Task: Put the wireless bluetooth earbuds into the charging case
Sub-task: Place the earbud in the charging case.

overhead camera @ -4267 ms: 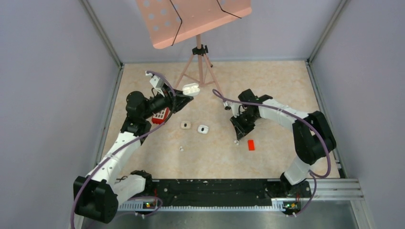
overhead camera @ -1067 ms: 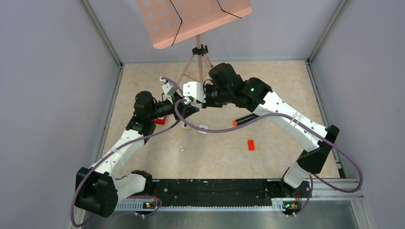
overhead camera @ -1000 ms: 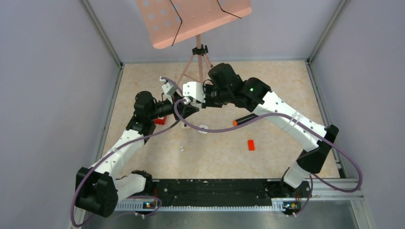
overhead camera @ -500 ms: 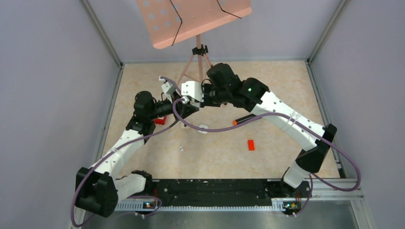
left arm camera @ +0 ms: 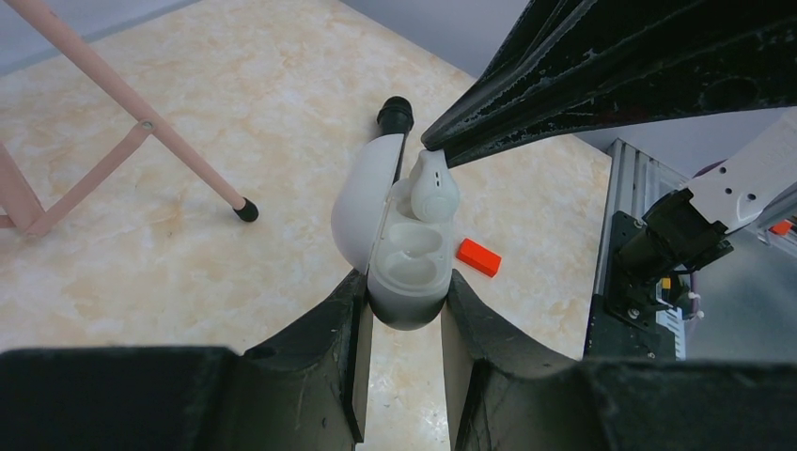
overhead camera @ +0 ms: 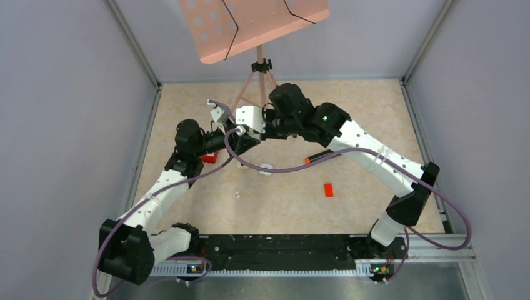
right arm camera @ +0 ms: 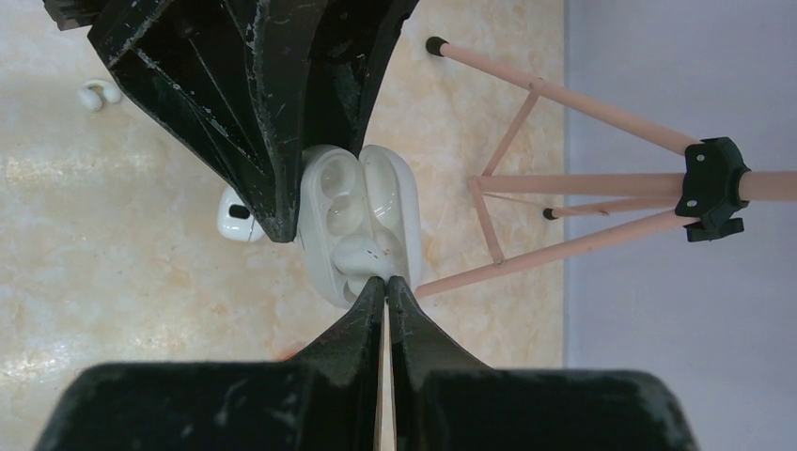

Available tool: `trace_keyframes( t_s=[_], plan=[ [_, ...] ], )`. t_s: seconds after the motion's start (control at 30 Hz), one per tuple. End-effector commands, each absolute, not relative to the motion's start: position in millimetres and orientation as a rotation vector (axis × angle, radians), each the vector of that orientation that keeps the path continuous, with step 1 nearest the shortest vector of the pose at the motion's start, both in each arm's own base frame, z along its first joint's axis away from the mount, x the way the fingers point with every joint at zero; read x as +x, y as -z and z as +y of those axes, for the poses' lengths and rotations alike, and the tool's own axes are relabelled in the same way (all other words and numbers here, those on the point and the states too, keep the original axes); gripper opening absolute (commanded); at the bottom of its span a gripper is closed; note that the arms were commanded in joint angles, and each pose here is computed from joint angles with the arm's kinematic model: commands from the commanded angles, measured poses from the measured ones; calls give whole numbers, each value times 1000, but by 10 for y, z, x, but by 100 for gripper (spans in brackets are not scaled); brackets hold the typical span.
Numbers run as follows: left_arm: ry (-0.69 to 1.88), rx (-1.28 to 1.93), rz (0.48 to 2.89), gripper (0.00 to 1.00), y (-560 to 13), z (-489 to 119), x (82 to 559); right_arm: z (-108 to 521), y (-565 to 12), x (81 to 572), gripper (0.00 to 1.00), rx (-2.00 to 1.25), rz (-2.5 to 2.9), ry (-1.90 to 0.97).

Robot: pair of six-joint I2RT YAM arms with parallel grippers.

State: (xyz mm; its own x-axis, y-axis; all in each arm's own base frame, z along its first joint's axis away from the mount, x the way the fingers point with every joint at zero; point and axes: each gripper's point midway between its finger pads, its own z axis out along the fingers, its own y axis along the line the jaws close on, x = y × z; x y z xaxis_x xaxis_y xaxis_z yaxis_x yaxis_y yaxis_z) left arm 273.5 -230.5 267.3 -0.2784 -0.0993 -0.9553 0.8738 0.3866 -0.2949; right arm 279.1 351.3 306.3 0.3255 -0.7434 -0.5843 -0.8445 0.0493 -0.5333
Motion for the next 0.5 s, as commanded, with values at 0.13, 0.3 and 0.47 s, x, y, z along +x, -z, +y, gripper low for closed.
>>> trace_keyframes(
  t_s=[0.13, 0.3, 0.47],
  plan=[
    [1074, 709, 1462, 0, -2942, -2286, 2806, 3561, -3102, 2777, 0, -1697, 1423, -122],
    [1068, 699, 1458, 0, -2955, -2276, 2820, 3568, -3070, 2759, 0, -1702, 1432, -132],
    [1067, 697, 1454, 0, -2968, -2272, 2823, 3601, -3020, 2753, 0, -1705, 1446, -133]
  ],
)
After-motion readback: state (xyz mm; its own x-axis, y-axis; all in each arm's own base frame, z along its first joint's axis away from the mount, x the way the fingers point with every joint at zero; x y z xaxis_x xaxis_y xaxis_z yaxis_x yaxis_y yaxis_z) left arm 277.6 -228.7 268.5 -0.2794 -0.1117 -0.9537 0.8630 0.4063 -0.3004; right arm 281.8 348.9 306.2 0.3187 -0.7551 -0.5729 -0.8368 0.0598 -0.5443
